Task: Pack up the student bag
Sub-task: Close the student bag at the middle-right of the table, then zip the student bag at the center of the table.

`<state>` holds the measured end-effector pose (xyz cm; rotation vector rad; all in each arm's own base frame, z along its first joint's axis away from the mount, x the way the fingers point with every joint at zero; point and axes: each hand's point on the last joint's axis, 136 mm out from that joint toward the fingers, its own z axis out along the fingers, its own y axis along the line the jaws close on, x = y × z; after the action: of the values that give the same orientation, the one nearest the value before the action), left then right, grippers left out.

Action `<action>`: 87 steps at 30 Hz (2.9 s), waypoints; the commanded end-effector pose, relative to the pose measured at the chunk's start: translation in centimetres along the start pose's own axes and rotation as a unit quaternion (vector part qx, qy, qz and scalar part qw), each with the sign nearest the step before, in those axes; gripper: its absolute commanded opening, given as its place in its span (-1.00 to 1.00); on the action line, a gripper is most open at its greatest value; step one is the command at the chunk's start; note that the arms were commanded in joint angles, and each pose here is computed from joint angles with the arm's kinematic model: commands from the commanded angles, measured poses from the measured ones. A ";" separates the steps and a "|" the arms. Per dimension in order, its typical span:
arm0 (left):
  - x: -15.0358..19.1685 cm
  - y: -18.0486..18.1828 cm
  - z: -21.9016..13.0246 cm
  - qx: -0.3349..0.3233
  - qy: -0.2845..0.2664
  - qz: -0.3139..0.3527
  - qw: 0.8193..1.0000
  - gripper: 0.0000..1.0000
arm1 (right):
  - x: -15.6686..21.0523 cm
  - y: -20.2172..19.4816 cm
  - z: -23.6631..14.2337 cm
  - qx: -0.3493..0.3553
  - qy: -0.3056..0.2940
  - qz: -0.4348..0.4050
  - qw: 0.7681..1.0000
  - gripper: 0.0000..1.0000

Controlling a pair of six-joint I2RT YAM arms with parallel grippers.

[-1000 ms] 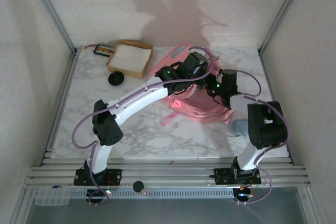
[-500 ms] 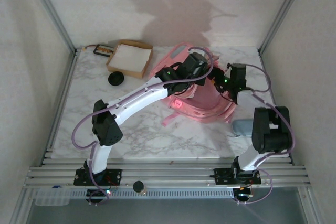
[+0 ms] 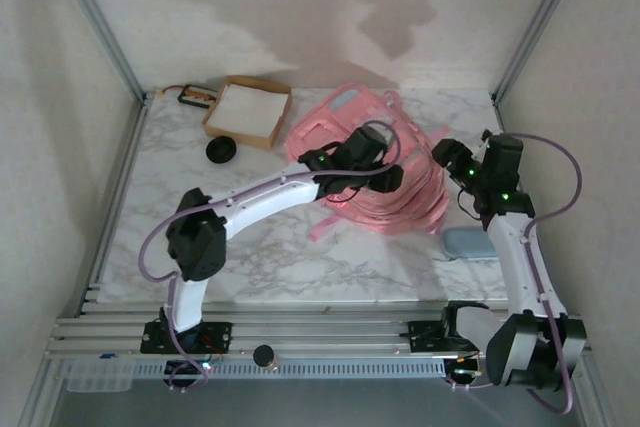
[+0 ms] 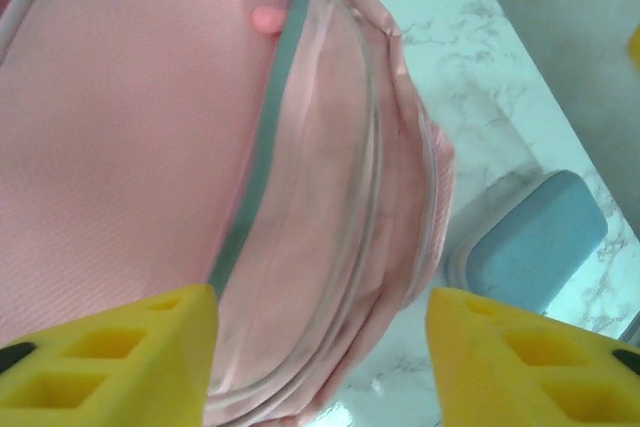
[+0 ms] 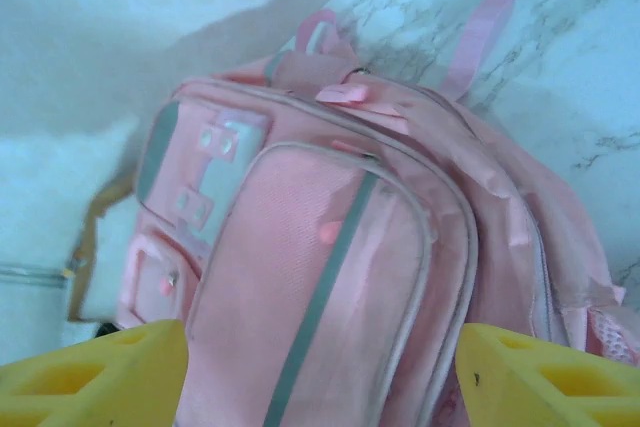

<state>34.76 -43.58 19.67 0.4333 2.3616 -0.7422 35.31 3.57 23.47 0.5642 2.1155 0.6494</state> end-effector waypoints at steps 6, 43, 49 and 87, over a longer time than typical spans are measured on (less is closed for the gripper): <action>-4.5 15.4 -8.4 -0.058 -0.127 -0.167 0.976 0.42 | 14.0 6.9 3.0 0.010 0.163 -0.105 0.981 0.29; 1.9 20.6 -4.3 -0.067 -0.109 -0.237 0.963 0.46 | 22.2 7.8 13.2 0.091 0.149 -0.102 0.979 -0.26; 1.9 20.5 -3.9 -0.069 -0.107 -0.232 0.964 0.46 | 21.6 6.5 14.0 0.115 0.140 -0.110 0.977 -0.25; 1.0 17.4 -2.4 -0.042 -0.098 -0.244 0.964 0.48 | 20.3 6.7 15.0 0.035 0.112 -0.124 0.985 -0.90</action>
<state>40.88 -26.81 12.21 -0.2331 2.3433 -0.7825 37.32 24.97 5.02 0.2850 2.4092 0.5203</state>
